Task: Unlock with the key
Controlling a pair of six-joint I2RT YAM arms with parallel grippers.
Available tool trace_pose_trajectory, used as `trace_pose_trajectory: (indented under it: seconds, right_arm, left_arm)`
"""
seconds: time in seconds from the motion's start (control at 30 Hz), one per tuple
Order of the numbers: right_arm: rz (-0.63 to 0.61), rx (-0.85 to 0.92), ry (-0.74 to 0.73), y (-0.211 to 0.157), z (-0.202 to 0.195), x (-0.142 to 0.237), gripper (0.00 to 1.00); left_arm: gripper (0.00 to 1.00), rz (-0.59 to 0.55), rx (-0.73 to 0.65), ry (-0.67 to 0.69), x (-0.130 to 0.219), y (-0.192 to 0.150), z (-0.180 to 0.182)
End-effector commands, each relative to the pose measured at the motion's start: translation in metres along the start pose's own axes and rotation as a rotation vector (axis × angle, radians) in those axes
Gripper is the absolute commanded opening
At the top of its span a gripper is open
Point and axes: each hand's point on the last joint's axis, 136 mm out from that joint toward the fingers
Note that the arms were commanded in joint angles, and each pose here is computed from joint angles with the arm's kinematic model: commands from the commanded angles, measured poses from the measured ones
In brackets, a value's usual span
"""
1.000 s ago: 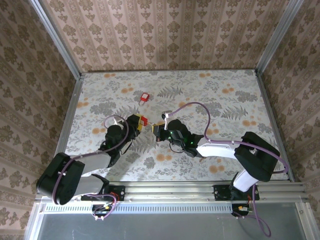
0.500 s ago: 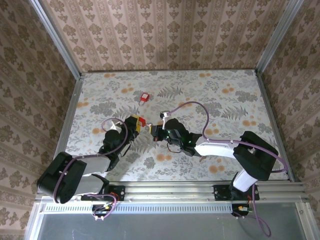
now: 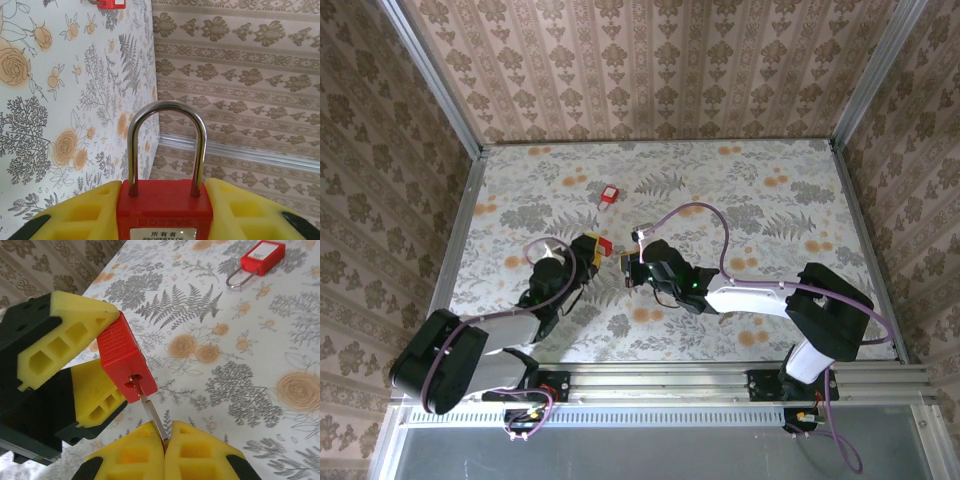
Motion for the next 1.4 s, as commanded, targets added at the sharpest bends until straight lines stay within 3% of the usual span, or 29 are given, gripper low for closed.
trace_pose_trajectory:
  seconds: [0.0,0.37,0.67,0.97,1.1,1.37]
  right_arm:
    - [-0.058,0.090,-0.012,0.001,-0.003,-0.005,0.00]
    - [-0.118,0.033,0.147,-0.003,-0.006,0.009,0.00]
    - [-0.167,-0.067,0.264,0.004,-0.006,0.005,0.00]
    - [-0.158,-0.105,0.334,0.018,0.002,0.004,0.00]
    - [-0.138,-0.235,0.394,0.033,0.002,0.011,0.00]
    - [-0.026,-0.454,0.503,0.052,0.023,0.014,0.00]
  left_arm:
    - [0.00,0.223,-0.049,-0.043,-0.003,-0.058,-0.031]
    - [0.00,0.249,-0.113,0.045,-0.010,-0.090,-0.033]
    - [0.00,0.273,-0.118,-0.032,-0.016,-0.115,-0.061]
    - [0.00,0.268,-0.151,-0.082,-0.013,-0.112,-0.069]
    - [0.00,0.214,-0.216,-0.182,-0.006,-0.089,-0.078]
    - [0.00,0.266,-0.324,-0.427,-0.002,-0.075,-0.117]
Point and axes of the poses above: each hand's point on the last joint's axis, 136 mm out from that joint toward the fingers, its own x axis back along the fingers, its own z axis along the line the jaws close on, y = z × x, and after that the axes turned 2 degrees about x, right-handed
